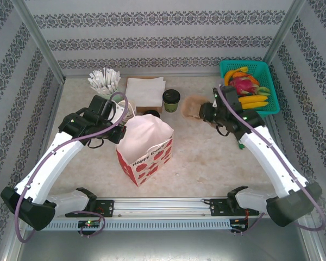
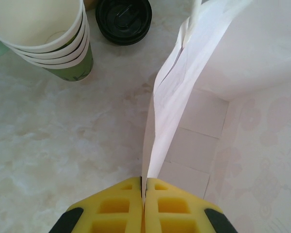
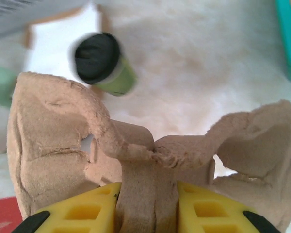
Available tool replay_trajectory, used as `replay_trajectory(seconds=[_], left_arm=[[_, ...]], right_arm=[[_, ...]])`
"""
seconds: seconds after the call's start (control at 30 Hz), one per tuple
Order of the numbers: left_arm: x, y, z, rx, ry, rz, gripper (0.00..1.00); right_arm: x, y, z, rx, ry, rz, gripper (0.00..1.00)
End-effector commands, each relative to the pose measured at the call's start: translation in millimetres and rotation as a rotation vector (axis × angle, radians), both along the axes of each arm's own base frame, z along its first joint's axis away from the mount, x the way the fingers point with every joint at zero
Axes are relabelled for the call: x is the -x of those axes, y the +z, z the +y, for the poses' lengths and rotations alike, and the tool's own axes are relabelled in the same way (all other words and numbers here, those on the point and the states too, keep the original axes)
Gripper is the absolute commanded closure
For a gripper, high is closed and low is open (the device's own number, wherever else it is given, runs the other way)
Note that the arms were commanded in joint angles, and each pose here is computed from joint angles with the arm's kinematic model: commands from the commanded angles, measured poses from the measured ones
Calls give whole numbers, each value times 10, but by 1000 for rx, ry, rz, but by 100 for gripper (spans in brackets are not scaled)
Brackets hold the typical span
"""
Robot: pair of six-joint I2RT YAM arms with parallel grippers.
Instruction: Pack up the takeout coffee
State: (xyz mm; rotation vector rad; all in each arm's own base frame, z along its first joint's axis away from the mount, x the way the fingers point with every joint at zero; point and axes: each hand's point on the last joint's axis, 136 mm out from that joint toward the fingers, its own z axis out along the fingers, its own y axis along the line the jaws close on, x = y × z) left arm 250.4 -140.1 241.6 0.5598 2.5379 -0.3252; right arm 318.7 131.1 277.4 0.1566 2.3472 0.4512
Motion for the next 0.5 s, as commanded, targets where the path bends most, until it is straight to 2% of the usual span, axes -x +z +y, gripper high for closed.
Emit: replay_trajectory(seconds=[0.0,0.2,0.47], left_arm=[[-13,6,-53,22,-47,1,100],[-43,55,-187,72,-122,-35,100],[-63,41,-244,54,-216,-62,100]], right_arm=[[173,458,312,-90,227,-77,70],[364,1153,898,-340,507,-135,71],[720,1491,1543,-490,806,-72,71]])
